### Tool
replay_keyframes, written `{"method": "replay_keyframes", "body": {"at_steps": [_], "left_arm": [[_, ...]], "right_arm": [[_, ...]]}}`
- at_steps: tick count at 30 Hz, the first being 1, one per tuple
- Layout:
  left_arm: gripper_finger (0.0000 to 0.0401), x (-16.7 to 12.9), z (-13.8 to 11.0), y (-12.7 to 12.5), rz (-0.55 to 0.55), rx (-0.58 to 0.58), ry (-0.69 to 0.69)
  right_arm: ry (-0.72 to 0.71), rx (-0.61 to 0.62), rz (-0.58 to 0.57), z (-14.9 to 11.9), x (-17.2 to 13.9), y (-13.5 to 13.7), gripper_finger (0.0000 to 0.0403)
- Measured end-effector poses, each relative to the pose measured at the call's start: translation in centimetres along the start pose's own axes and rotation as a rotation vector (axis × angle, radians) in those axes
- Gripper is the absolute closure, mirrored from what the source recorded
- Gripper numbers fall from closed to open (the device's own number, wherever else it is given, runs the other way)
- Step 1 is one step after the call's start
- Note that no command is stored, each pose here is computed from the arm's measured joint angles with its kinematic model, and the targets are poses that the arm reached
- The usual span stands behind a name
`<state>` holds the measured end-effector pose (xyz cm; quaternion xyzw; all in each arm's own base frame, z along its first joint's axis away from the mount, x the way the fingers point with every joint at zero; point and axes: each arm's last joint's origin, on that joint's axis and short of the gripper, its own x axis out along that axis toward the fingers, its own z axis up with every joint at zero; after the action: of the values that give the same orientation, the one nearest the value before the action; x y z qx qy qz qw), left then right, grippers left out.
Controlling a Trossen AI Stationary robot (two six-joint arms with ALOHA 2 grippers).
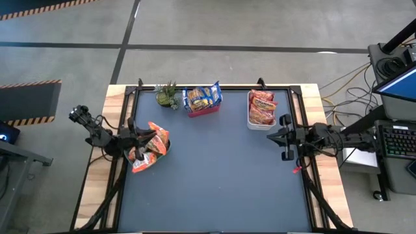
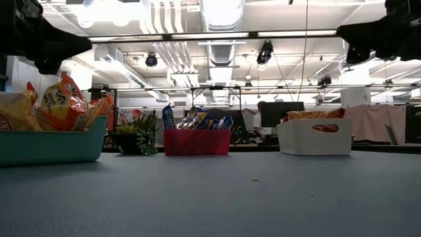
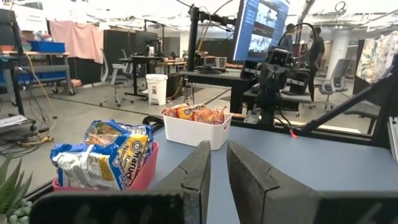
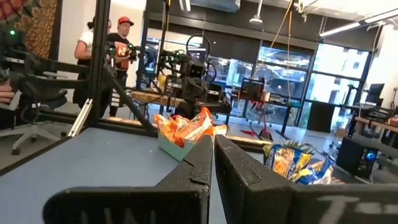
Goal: Sort Maruchan noodles
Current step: Return to Home Position
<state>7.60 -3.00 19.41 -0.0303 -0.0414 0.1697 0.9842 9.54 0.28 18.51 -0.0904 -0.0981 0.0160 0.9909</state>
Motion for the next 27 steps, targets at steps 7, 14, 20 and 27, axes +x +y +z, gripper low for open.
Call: {"method": "replay_keyframes", "body": {"at_steps": [7, 14, 20, 27], "left_arm": [[0.0363, 0.02, -0.06, -0.04, -0.001, 0.007, 0.005], [0.0363, 0.04, -0.09, -0.08, -0.001, 0.011, 0.008], [0.0362, 0.06, -0.11, -0.1, -0.001, 0.013, 0.009], [0.0362, 0.07, -0.12, -0.12, -0.002, 0.015, 0.01]], "right_arm": [[0.015, -0.002, -0.002, -0.13, 0.02, 0.01, 0.0394], [0.025, 0.062, -0.001, -0.24, 0.04, 0.03, 0.0394], [0.04, -0.036, 0.003, -0.37, 0.1, 0.05, 0.0394], [0.042, -0.002, 0.002, -0.4, 0.11, 0.05, 0.0394]]}}
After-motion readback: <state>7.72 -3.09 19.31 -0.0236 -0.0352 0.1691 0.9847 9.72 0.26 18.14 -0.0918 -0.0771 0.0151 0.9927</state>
